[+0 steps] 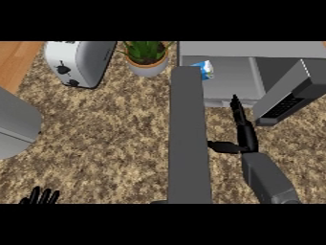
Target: Pick up the milk, place it into the microwave and close the microwave
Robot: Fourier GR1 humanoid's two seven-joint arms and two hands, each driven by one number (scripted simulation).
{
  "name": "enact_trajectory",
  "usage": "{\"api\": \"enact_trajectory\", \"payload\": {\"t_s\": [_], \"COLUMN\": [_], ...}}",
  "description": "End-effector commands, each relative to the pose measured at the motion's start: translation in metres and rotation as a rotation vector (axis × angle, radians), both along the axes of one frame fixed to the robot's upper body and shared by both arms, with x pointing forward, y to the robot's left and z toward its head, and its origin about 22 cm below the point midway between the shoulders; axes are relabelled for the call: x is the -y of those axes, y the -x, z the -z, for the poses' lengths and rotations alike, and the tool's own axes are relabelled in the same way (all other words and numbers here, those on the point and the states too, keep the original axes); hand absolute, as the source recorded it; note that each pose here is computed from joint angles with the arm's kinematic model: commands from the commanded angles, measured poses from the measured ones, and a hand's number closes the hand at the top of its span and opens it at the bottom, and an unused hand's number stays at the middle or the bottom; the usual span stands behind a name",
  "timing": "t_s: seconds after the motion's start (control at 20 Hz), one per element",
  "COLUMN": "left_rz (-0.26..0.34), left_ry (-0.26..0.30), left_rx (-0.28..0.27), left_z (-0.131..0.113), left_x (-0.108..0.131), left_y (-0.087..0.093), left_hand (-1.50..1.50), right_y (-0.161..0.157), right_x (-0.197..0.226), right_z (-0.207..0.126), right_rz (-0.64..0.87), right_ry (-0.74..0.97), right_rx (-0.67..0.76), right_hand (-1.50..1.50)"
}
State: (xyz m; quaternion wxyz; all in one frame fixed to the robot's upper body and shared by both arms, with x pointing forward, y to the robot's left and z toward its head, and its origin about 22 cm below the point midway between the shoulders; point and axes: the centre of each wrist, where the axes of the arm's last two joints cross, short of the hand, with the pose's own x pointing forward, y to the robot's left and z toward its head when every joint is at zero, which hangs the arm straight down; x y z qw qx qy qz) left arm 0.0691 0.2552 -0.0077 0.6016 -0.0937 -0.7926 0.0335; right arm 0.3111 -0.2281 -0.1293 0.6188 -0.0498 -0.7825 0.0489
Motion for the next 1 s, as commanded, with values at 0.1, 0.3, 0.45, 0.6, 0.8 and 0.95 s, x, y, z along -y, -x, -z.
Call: {"api": "enact_trajectory", "payload": {"t_s": [0.1, 0.3, 0.45, 0.6, 0.8, 0.95], "left_rz": [0.039, 0.064, 0.160, 0.245, 0.320, 0.372], "left_ry": [-0.039, -0.008, -0.025, -0.061, -0.150, -0.201], "left_rx": [-0.021, -0.057, -0.052, -0.066, -0.089, -0.050], "left_z": [0.012, 0.012, 0.011, 0.027, 0.035, 0.036], "left_x": [0.005, 0.019, 0.022, 0.037, 0.031, 0.071], "left_y": [-0.005, -0.004, -0.028, -0.029, -0.038, -0.052], "left_hand": [-1.50, -1.50, -1.50, -1.50, 1.50, 1.50], "right_y": [0.034, 0.049, 0.057, 0.078, 0.090, 0.109], "right_x": [0.020, 0.058, 0.084, 0.089, 0.121, 0.152], "right_z": [0.022, 0.021, 0.019, 0.026, 0.017, 0.014], "right_rz": [-0.027, -0.006, 0.044, 0.044, 0.072, 0.133], "right_ry": [-0.031, -0.007, -0.028, -0.019, -0.028, -0.041], "right_rx": [0.016, 0.032, 0.068, 0.061, 0.048, 0.032], "right_hand": [-1.50, -1.50, -1.50, 1.50, -1.50, -1.50]}}
